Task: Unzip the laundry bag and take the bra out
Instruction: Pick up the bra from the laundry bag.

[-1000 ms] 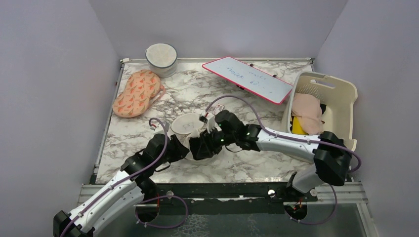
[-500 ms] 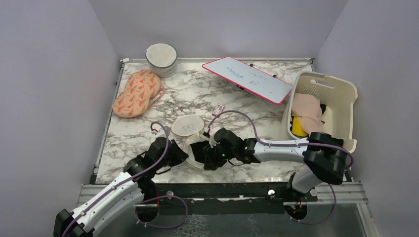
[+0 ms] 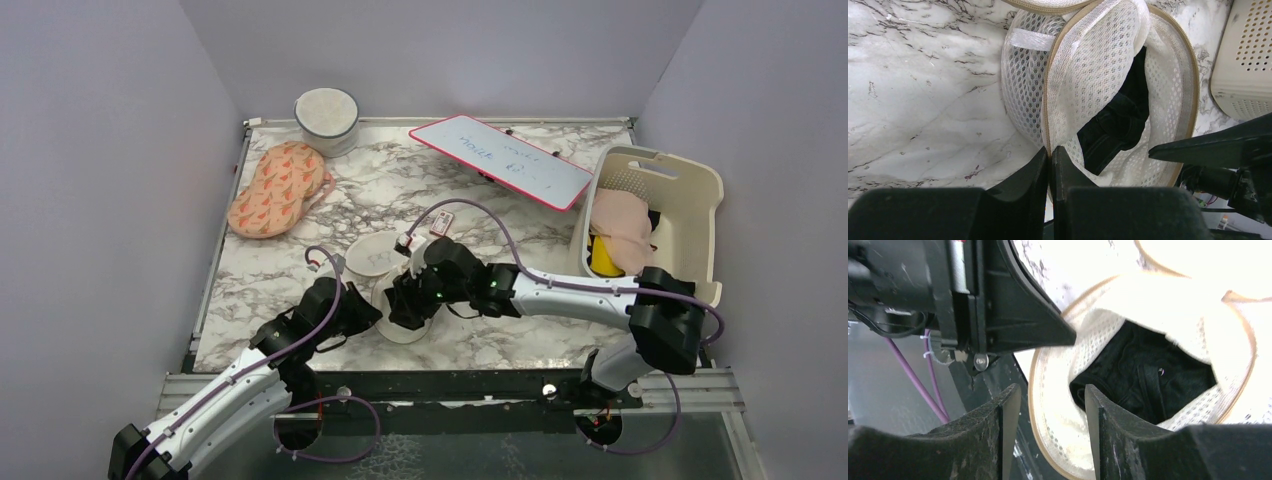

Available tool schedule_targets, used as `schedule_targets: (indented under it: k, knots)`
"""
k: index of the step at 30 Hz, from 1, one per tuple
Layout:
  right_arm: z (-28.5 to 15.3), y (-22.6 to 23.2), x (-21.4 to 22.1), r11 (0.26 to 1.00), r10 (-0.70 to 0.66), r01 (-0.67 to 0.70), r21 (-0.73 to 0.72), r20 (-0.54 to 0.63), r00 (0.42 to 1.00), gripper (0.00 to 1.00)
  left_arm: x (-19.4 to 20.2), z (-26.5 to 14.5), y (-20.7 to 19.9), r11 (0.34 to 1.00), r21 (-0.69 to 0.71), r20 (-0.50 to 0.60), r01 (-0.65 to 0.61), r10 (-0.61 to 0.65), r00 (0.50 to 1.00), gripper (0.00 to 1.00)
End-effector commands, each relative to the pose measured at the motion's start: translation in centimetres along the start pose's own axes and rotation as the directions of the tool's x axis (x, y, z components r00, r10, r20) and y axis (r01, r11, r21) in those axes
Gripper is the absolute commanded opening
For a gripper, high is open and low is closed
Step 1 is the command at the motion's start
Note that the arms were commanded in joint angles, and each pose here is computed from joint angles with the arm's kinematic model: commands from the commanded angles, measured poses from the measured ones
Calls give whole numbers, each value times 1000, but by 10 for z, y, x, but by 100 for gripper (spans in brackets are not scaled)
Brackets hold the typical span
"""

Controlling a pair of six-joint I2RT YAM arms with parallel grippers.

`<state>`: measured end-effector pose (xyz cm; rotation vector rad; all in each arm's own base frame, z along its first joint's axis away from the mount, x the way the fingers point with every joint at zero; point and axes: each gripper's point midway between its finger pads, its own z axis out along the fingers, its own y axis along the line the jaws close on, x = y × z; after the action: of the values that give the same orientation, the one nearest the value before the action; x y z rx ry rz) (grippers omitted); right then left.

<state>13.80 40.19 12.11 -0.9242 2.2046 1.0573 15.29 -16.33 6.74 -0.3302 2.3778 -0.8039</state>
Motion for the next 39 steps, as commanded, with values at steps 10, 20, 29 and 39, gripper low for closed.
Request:
schedule_targets:
  k: [10, 20, 29, 39]
  knots:
    - [37, -35, -26, 897, -429, 424, 125, 20, 903, 49, -17, -9, -26, 996, 77, 46, -38, 34, 998, 0]
    - [49, -54, -43, 862, -476, 446, 241, 79, 876, 47, -17, -12, -30, 994, 91, 38, -52, 49, 998, 0]
    - [61, -63, -39, 864, -457, 428, 266, 58, 888, 36, -17, -13, -31, 994, 97, 37, -56, 53, 998, 0]
    - [66, -84, -32, 848, -436, 403, 344, 21, 900, 46, -17, -15, -31, 993, 100, 41, -55, 52, 998, 0]
